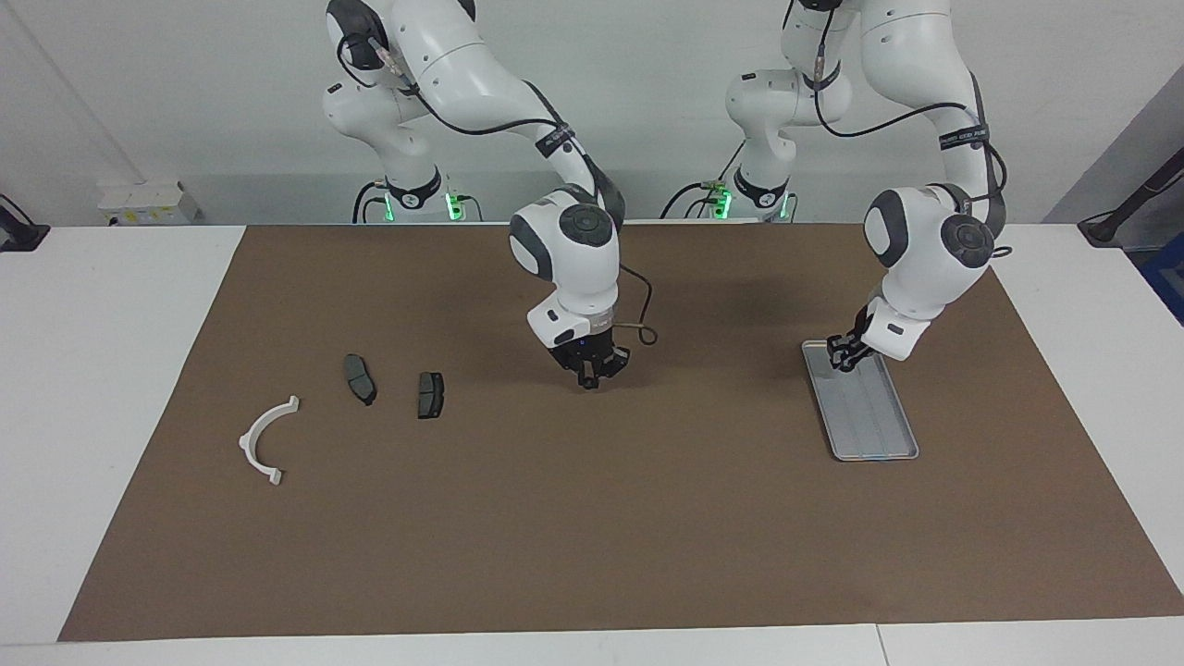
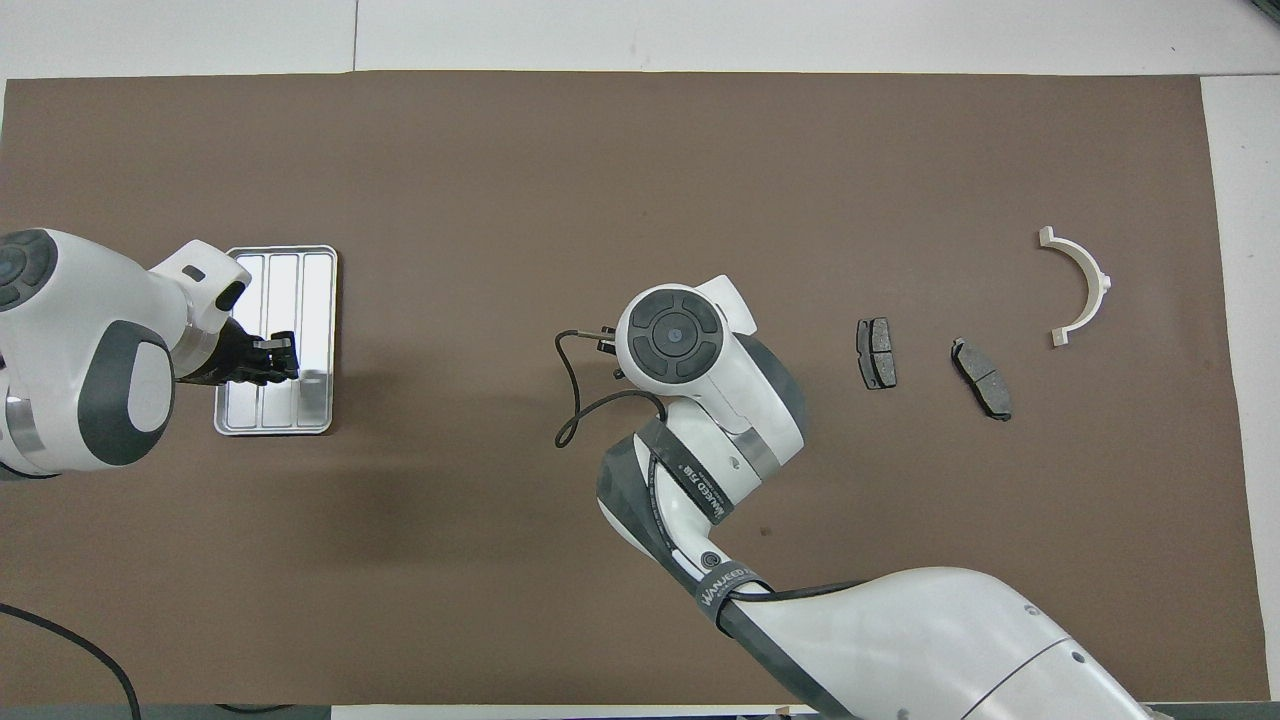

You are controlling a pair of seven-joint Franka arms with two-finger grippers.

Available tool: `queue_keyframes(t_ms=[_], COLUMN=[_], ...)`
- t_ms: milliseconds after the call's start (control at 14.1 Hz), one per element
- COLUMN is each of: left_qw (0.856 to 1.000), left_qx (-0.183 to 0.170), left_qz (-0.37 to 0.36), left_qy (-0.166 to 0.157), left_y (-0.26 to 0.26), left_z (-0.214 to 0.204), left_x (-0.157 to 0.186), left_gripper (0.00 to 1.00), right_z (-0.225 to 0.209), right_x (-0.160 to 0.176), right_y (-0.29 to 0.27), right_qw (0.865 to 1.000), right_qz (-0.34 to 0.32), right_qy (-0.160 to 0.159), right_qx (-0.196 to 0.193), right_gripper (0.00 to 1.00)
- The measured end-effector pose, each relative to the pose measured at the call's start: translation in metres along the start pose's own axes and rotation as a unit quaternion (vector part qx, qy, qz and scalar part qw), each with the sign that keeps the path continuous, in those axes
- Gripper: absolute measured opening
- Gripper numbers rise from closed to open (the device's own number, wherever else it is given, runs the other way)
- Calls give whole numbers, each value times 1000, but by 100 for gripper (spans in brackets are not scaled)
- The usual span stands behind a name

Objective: Pick bearing gear from pile to tray

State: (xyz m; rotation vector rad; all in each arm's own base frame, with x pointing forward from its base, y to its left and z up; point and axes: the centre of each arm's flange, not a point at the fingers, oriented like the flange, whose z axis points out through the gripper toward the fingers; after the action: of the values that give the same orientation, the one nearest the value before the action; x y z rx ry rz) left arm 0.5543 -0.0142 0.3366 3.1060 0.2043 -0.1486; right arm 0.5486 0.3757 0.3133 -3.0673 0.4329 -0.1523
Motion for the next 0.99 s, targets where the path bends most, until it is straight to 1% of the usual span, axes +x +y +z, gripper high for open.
queue_keyframes(t_ms=[284,425,567,638,709,922,993], left_qw=[1000,1000,1000,1000,1000,1000,1000], left_qx=[-1,-2,-2,-2,-1,-1,-1], left_qz=[0,0,1,1,1,1,1], left_qy=[7,18,19,18,18,14,15], left_y=[0,-2,-3,-3,-3,-4,-4], left_z=[1,3,10,14,16,23,25], left_x=[1,2,-1,-2,-2,-4,-5], left_gripper=[35,35,35,35,35,35,35], right_z=[14,16,16,16,16,13,8], right_x=[-6,-6,-4,-2,0,9,17], right_y=[6,7,9,11,12,17,20], right_qw=[1000,1000,1000,1000,1000,1000,1000], right_qz=[-1,0,2,4,5,13,19], right_qy=[2,2,3,3,3,8,12], right_qx=[5,4,4,4,4,8,11], right_gripper=[24,24,24,30,40,70,82])
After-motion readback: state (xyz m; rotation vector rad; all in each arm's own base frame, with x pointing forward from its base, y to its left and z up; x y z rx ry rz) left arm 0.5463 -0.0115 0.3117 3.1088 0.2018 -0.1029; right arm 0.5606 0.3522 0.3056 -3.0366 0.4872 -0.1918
